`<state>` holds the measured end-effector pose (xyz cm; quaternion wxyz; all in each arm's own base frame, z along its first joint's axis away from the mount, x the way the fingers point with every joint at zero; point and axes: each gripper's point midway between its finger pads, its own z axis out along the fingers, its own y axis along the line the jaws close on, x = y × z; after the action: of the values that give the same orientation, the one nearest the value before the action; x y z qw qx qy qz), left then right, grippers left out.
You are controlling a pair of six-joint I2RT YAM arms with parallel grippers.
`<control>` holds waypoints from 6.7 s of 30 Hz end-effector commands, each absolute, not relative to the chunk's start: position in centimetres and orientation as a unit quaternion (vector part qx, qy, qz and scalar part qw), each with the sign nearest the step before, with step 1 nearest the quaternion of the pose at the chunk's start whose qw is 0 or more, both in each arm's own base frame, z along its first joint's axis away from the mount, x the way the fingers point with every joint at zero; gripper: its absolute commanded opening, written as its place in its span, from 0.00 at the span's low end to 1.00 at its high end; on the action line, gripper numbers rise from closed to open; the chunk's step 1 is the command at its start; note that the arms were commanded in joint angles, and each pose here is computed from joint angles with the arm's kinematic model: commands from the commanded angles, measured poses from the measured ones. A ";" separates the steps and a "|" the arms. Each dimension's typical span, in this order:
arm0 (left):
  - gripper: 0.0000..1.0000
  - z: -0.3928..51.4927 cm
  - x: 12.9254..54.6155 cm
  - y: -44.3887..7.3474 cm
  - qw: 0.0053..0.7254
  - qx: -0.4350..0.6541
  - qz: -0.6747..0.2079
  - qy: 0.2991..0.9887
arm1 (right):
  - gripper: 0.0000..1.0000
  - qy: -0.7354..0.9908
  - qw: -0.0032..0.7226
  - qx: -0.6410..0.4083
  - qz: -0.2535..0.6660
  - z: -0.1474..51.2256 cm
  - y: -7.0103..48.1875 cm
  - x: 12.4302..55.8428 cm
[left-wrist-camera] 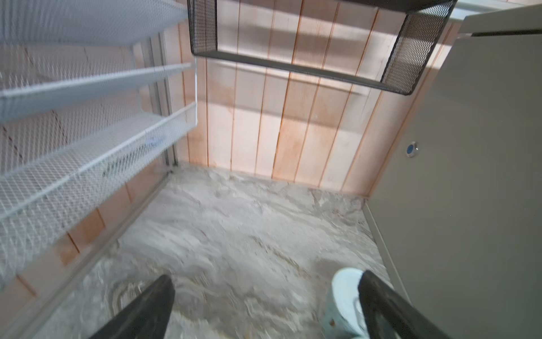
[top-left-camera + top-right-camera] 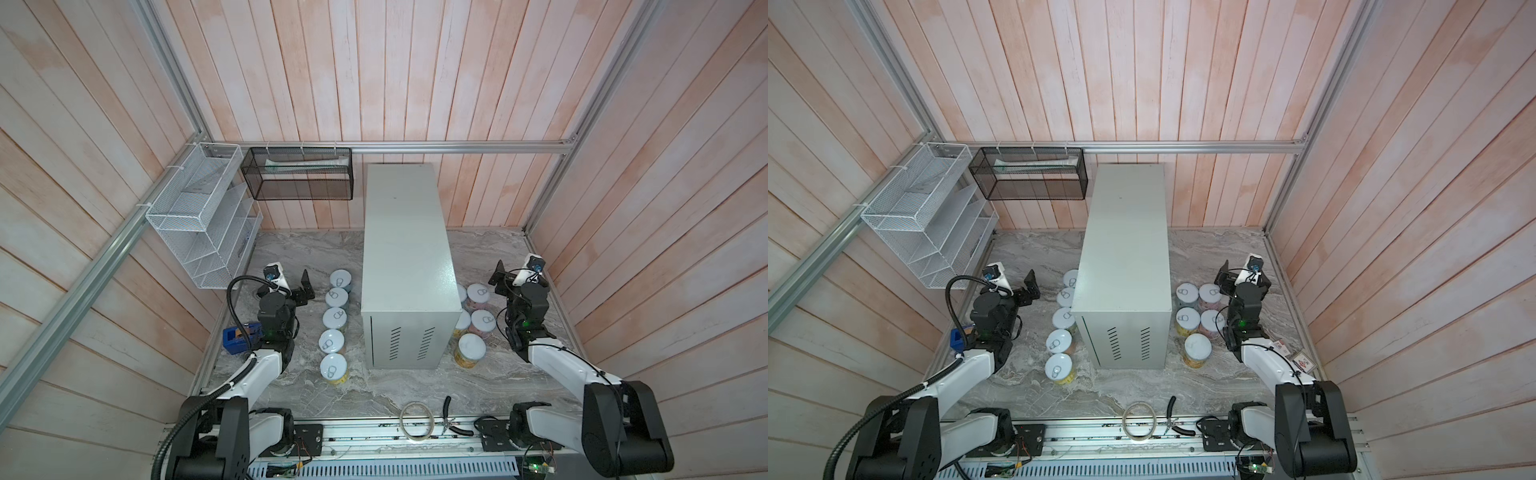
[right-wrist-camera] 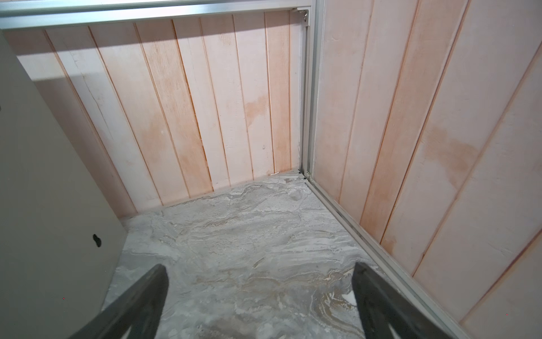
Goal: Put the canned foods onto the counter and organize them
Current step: 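Reach the left gripper down to the nearest can and grasp it, then lift the yellow can above the cabinet with left gripper while right arm rises, then grasp the yellow can with the right gripper while the left gripper opens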
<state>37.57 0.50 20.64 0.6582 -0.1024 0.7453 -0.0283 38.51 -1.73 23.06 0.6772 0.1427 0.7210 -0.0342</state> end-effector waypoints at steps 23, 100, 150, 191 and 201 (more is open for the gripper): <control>1.00 14.7 21.6 -8.7 0.346 -0.197 -0.161 0.903 | 0.96 0.851 0.502 0.142 0.054 22.6 3.6 31.6; 0.00 12.3 18.1 -11.7 0.301 -0.090 -0.009 0.949 | 0.96 0.868 0.476 0.114 0.087 18.8 5.5 32.0; 0.00 44.1 36.7 -28.2 0.472 0.172 -0.156 0.850 | 0.94 0.781 0.610 0.045 0.125 41.4 8.4 34.0; 1.00 47.5 40.0 -28.5 0.549 0.165 -0.157 0.804 | 0.88 0.767 0.616 -0.058 0.169 43.0 17.5 32.5; 0.99 53.8 37.9 -23.2 0.626 0.124 -0.126 0.759 | 0.83 0.744 0.614 -0.142 0.222 44.1 22.5 29.5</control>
<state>38.89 -25.95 50.34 0.5836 0.1471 0.7865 -0.1388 30.65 21.12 42.08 0.5996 -0.1136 0.7667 0.1992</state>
